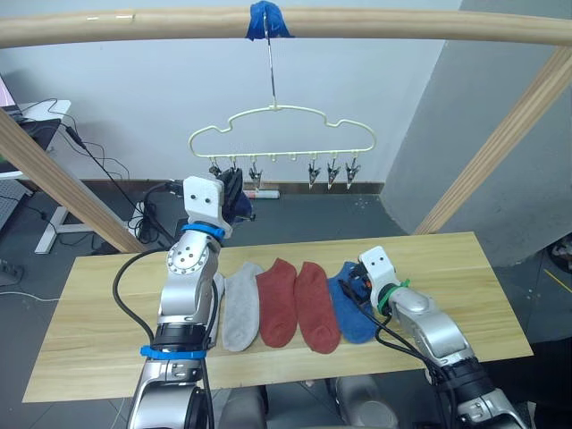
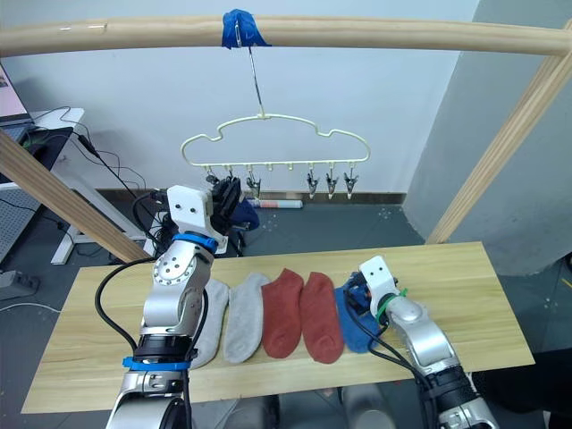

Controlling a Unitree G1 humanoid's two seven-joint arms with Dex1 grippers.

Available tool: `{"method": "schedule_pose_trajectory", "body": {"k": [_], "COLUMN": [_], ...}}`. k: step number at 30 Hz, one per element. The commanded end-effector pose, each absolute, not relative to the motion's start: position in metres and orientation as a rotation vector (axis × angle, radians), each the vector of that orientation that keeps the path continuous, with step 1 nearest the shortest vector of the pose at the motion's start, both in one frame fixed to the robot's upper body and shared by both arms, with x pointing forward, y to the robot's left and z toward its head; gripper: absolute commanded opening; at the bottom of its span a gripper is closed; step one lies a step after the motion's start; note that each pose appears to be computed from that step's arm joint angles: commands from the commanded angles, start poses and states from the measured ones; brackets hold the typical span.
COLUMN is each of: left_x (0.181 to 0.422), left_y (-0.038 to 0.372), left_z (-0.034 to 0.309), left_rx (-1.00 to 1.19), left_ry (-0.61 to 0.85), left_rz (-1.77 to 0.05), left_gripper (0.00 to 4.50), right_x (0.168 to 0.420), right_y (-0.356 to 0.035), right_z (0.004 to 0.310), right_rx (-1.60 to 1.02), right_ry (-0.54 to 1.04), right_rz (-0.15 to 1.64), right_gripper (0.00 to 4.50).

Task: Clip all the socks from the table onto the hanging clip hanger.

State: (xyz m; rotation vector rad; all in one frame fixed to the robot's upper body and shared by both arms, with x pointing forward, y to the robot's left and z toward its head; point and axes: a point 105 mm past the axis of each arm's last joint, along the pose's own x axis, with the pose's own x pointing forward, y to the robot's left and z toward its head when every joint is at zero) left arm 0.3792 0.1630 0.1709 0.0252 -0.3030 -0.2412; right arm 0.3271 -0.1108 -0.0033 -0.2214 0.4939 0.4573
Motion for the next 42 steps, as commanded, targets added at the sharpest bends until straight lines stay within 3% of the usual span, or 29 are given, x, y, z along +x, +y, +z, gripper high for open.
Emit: {"method": "schedule_pose_trajectory", "body": {"k": [1,4,9,13,15,20,25,31,42], "left_x": [0.374,0.373,0.372,0.37,0.368,0.365,0.363,0.359,0.354], "left_y": [0.161,0.16,0.162,0.162,0.162,0.163,0.162,0.158,0.161], "left_z": [0.185,0.183,0.182,0.186,0.188,0.193,0.198,0.201,0.201], "left_rx": [0.038,0.032,0.013,-0.025,-0.045,-0.061,-0.103,-0.123,-0.157], "left_ry": [-0.346,-0.33,-0.304,-0.281,-0.268,-0.244,-0.22,-0.195,-0.157], "left_rz": [-0.267,-0.29,-0.328,-0.389,-0.421,-0.47,-0.502,-0.535,-0.55], "left_gripper": [0.23,0.23,0.23,0.23,0.23,0.23,0.23,0.23,0.23], "right_x": [0.332,0.333,0.334,0.338,0.339,0.346,0.351,0.365,0.372], "right_y": [-0.111,-0.113,-0.113,-0.101,-0.087,-0.049,0.003,0.041,0.061], "right_z": [-0.008,-0.012,-0.011,0.015,0.037,0.087,0.118,0.132,0.143], "right_rx": [-0.22,-0.219,-0.22,-0.275,-0.332,-0.428,-0.448,-0.424,-0.381], "right_ry": [0.5,0.513,0.503,0.406,0.328,0.161,0.057,0.004,-0.041], "right_rz": [0.444,0.436,0.446,0.535,0.622,0.791,0.936,0.977,0.99], "right_gripper": [4.33,3.67,1.94,0.51,0.05,0.0,0.0,0.0,0.0]}}
